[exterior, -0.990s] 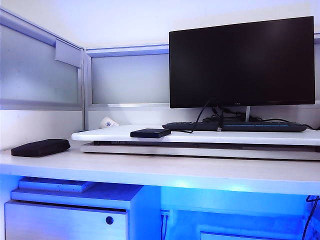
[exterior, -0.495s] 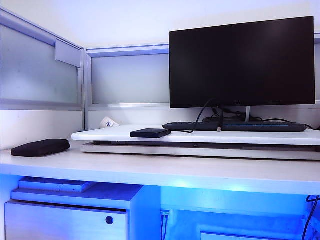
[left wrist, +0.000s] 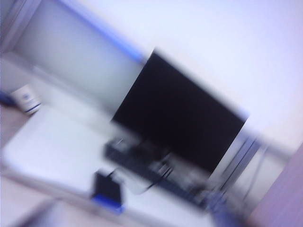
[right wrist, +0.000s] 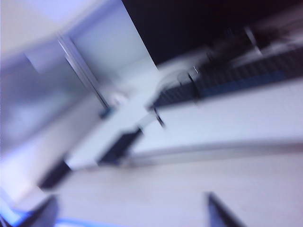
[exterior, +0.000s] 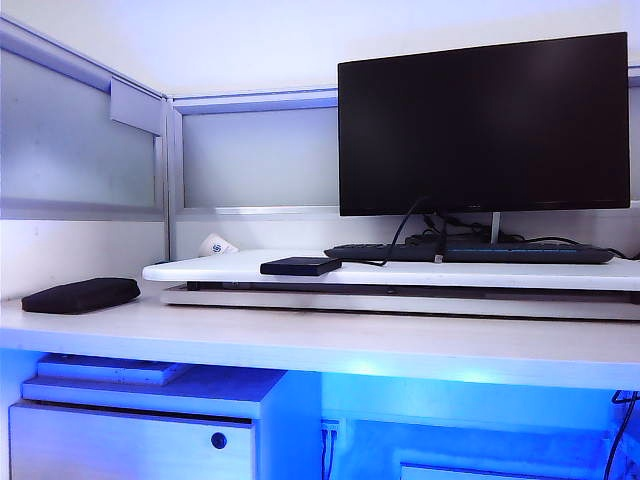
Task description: Unplug the data cable of the portable hard drive.
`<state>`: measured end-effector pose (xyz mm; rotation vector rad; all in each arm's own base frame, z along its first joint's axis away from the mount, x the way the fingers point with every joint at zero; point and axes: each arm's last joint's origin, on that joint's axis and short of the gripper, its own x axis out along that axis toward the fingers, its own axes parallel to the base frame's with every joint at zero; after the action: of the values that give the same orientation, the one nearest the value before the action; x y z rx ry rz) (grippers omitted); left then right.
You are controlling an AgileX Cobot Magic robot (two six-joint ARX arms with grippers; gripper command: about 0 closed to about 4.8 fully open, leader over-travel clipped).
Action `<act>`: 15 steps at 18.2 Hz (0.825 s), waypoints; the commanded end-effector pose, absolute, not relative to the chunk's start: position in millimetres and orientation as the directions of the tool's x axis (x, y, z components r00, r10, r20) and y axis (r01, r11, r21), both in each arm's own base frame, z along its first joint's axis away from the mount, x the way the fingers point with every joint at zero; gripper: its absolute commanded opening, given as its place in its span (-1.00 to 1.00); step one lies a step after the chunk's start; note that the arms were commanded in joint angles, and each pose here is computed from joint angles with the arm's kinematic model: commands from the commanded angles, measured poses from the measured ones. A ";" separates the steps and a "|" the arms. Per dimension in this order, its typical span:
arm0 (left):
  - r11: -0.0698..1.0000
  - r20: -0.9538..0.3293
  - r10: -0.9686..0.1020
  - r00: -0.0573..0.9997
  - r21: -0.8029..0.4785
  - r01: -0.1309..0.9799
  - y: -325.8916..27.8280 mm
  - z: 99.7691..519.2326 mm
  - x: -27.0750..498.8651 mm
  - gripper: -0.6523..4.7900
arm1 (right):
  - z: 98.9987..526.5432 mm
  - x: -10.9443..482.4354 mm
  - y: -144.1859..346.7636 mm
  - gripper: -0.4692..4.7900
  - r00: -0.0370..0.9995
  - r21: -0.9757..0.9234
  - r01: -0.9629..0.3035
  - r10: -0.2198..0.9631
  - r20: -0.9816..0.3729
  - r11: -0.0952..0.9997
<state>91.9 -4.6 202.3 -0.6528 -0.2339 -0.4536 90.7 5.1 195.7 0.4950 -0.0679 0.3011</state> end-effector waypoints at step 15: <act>0.261 0.490 -0.299 0.819 -0.784 0.564 -4.2 258.8 83.5 1.00 | 292.7 80.1 6.2 0.93 0.906 0.402 -0.402 0.292 0.307 0.823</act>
<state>81.0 -3.3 255.4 -1.1785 -0.3004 -0.5745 79.3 5.7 284.5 0.4890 -0.2107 0.3472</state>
